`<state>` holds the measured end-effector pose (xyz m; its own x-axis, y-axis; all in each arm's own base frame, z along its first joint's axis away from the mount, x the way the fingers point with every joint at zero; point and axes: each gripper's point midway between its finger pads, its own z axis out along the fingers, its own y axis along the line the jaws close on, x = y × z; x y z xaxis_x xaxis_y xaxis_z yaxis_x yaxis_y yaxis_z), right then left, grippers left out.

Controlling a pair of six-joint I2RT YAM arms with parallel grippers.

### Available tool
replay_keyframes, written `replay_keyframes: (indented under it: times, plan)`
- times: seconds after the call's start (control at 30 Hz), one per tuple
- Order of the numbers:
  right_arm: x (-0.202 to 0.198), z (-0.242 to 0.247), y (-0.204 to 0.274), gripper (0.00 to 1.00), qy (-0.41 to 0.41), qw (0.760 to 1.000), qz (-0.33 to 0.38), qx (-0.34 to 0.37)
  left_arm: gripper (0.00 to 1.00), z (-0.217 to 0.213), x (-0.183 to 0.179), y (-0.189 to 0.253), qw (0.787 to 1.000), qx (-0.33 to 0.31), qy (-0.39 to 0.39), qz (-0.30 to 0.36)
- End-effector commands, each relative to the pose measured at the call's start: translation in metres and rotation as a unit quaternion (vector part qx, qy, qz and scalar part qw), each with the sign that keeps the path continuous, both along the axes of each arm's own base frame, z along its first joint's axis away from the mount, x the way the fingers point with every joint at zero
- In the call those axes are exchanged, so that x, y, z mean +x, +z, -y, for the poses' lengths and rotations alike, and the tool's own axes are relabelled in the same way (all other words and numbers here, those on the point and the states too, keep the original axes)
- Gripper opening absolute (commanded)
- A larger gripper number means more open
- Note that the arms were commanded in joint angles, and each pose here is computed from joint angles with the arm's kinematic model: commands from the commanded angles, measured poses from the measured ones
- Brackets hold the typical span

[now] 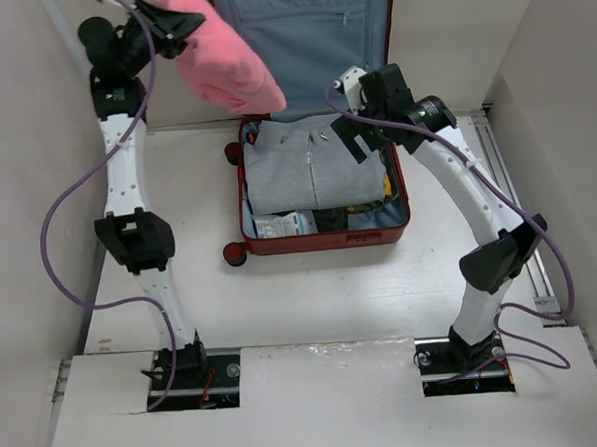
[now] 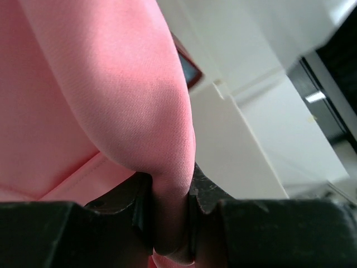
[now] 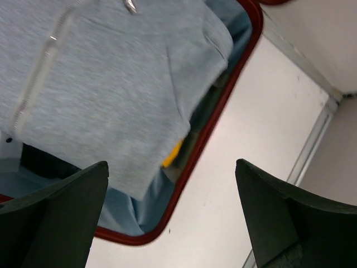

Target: Pack the luggage

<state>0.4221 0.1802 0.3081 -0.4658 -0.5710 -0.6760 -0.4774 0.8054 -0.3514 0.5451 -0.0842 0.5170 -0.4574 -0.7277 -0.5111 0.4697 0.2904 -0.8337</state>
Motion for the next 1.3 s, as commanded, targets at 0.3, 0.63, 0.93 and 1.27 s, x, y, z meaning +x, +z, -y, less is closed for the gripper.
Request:
replay_keyframes:
  times: [0.3,0.63,0.93,1.27]
  plan:
    - [-0.099,0.142,0.061,0.99,-0.221,0.971,0.064,0.068,0.0,0.199,-0.132,0.105,0.94,-0.094,-0.23,0.232]
    - [-0.132,0.131,0.044,0.99,-0.199,0.976,0.047,0.072,0.0,0.239,-0.1,-0.006,0.945,-0.075,-0.299,0.108]
    - [-0.105,0.093,0.019,0.99,-0.131,0.99,0.027,0.053,0.0,0.197,-0.099,-0.188,0.95,0.085,-0.293,-0.074]
    - [-0.045,0.026,-0.039,0.99,-0.009,0.995,-0.043,0.088,0.0,0.138,-0.125,-0.272,0.927,0.248,-0.214,-0.185]
